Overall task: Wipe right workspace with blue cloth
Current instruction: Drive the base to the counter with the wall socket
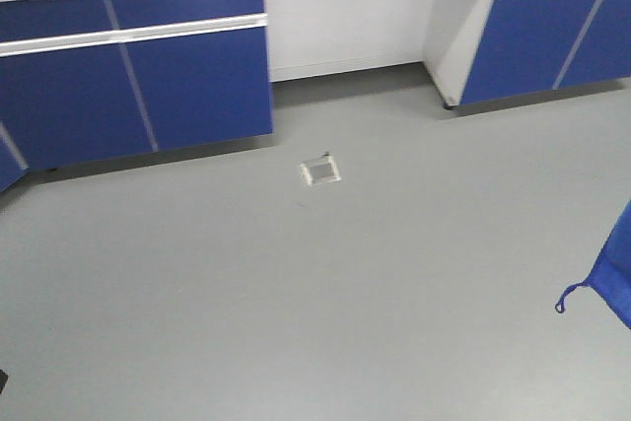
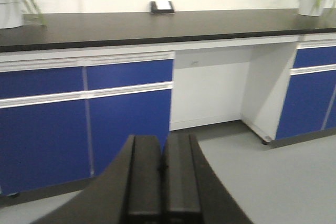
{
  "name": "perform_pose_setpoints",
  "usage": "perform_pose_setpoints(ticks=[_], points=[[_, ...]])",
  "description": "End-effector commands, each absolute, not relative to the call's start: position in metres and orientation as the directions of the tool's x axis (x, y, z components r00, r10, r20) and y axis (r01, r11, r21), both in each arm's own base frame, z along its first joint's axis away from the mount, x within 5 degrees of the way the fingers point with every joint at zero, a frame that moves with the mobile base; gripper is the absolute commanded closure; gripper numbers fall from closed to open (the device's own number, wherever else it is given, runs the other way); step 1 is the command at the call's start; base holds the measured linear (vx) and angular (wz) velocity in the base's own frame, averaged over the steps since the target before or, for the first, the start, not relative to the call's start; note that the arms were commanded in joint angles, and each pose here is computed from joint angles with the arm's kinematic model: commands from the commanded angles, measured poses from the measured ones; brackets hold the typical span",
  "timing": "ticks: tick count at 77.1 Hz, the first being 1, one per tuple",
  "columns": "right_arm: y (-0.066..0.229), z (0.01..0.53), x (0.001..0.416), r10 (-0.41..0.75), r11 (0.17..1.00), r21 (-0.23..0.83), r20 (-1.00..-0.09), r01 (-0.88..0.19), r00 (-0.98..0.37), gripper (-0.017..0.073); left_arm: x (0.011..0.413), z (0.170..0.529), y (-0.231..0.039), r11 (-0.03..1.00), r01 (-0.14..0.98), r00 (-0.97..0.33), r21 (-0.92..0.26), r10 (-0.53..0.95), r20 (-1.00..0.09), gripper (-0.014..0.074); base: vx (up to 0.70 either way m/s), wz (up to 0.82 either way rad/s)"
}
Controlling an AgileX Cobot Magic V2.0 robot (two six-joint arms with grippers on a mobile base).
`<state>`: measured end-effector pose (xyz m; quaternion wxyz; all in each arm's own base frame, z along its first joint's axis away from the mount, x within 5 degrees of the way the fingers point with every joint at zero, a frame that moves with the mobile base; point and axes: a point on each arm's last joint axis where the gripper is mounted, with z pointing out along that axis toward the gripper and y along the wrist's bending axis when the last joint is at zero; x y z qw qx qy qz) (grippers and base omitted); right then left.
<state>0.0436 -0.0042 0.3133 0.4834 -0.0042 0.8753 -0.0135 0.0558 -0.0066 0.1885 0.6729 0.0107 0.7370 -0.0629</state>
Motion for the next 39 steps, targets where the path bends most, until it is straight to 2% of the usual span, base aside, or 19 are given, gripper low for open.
perform_pose_setpoints(ticks=[1, 39], points=[[-0.0047, 0.3265, 0.047, -0.039, 0.999, -0.046, -0.888, 0.004, -0.457, 0.0564, 0.0543, 0.2051, -0.0057, 0.992, 0.102, 0.023, -0.081, -0.083, -0.996, 0.06, 0.18, -0.48], [-0.0047, 0.3265, 0.047, -0.038, 0.999, -0.045, -0.888, 0.004, -0.457, 0.0564, 0.0543, 0.2051, -0.0057, 0.992, 0.102, 0.023, -0.081, -0.083, -0.996, 0.06, 0.22, -0.57]])
